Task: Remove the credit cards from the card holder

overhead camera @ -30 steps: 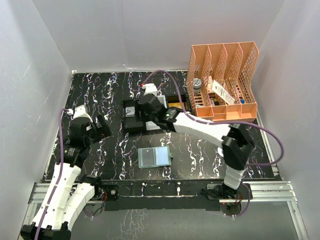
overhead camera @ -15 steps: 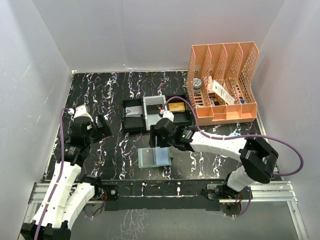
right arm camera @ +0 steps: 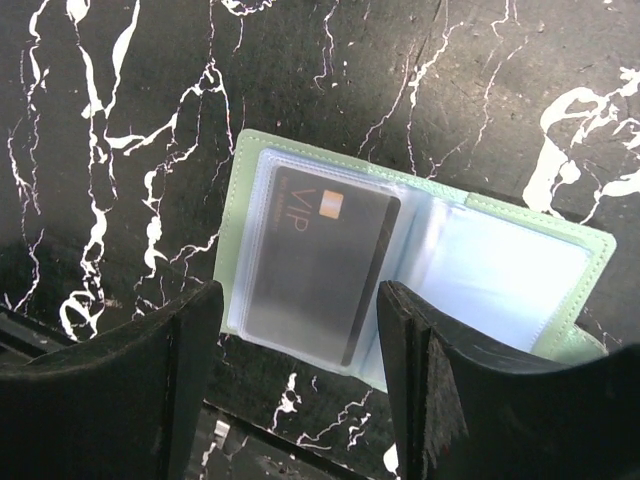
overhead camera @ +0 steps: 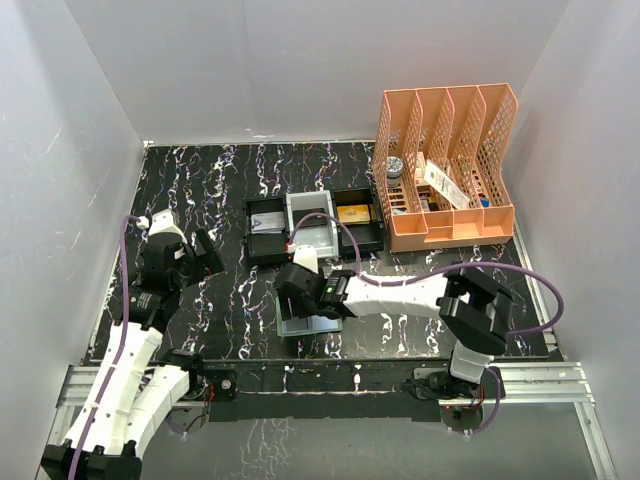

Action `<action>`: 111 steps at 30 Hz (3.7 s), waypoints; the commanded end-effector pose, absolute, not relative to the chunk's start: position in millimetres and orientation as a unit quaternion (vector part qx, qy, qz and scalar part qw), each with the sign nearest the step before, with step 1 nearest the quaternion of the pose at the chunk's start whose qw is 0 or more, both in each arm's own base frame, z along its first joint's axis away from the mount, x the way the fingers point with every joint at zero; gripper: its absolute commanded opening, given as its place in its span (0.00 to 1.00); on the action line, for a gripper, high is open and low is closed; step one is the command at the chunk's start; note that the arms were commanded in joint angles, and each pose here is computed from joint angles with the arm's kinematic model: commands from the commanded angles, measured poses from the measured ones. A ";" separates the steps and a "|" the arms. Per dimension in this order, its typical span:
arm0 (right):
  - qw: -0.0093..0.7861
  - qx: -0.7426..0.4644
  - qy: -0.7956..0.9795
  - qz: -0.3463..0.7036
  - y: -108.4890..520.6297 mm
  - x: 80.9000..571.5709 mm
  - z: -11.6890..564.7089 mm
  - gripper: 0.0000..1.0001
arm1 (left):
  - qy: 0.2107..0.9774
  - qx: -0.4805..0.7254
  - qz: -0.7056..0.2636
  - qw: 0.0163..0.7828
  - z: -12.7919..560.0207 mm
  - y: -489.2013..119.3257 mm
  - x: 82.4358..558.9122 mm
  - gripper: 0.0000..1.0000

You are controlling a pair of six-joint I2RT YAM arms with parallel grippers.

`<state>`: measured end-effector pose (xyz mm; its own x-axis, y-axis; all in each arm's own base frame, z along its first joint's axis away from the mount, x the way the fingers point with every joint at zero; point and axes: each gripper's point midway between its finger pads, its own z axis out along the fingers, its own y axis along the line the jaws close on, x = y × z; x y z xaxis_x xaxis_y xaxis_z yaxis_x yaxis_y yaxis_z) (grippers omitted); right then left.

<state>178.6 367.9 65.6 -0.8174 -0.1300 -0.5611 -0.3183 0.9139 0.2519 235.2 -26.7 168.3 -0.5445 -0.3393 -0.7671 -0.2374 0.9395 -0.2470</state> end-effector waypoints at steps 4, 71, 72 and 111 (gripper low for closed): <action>0.295 -0.111 0.941 0.120 377.6 193.0 61.7 0.59 | 0.874 -0.163 -0.055 0.454 170.6 -24.9 235.7 0.99; 0.221 -0.028 0.931 0.288 377.0 183.0 35.7 0.38 | 0.852 -0.078 -0.468 0.223 95.9 -191.4 148.3 0.61; 0.220 -0.027 0.932 0.288 376.7 182.9 35.5 0.38 | 0.857 -0.077 -0.460 0.218 90.2 -191.8 146.3 0.61; 0.226 -0.021 0.928 0.295 375.9 184.5 42.7 0.41 | 0.859 -0.043 -0.470 0.198 57.7 -222.4 147.2 0.24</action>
